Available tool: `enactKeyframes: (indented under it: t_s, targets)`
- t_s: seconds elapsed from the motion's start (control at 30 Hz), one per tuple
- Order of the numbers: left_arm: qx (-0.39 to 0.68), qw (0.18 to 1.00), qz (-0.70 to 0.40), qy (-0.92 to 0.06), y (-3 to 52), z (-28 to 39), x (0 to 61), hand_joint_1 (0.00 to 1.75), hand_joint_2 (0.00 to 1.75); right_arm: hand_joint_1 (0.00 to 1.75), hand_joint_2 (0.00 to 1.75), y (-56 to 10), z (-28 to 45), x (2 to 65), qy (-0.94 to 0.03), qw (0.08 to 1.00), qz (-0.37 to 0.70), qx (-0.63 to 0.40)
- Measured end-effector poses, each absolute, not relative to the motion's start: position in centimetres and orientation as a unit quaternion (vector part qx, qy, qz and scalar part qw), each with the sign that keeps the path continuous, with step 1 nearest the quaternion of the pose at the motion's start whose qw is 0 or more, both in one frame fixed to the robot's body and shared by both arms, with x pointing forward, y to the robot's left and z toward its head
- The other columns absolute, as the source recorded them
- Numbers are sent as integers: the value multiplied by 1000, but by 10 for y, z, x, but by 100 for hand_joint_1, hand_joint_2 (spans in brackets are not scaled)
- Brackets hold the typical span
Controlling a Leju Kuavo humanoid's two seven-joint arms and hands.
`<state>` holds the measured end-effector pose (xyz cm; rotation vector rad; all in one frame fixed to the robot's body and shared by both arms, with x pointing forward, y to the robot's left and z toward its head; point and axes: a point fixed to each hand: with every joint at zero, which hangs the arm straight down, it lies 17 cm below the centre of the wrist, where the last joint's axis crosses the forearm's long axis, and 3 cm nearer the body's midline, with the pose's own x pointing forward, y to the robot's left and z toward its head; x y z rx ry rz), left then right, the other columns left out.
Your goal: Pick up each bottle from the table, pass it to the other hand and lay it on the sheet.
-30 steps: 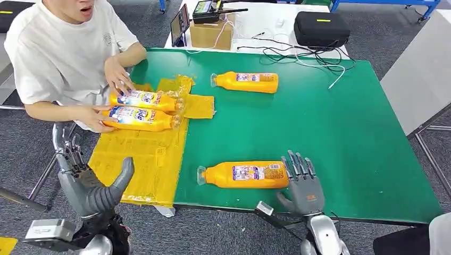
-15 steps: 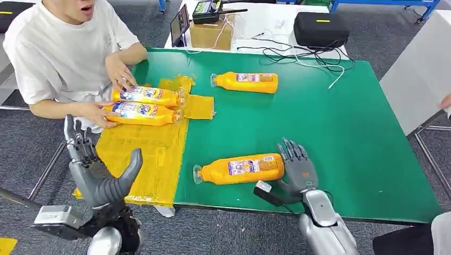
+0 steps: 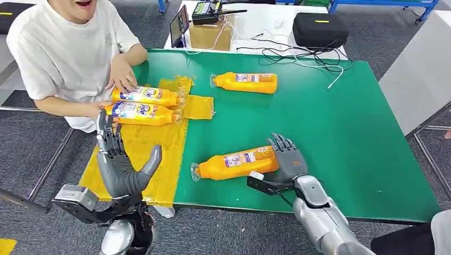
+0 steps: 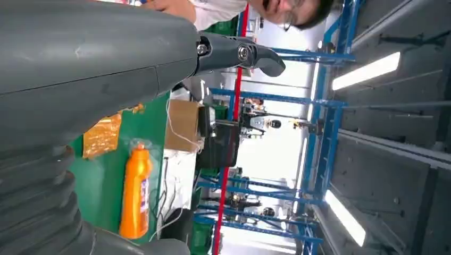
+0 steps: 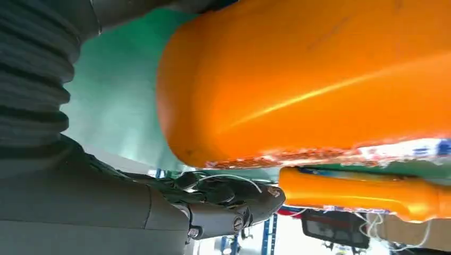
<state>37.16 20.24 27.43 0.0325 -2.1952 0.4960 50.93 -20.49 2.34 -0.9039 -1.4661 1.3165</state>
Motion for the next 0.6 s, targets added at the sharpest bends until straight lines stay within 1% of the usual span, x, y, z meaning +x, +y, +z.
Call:
enactKeyframes:
  t_s: [0.13,0.23,0.33,0.6]
  targets:
    - [11,434,195,-879,198,273,373,0,175,0,175,-195,22,507,-601,455,553,-356]
    - [9,435,190,-880,194,273,374,0,175,0,175,-180,15,503,-600,457,573,-321]
    - [4,436,184,-881,189,273,374,0,175,0,175,-172,13,503,-598,455,583,-309]
    - [4,451,170,-876,181,262,373,0,175,0,175,-152,12,499,-589,439,595,-327]
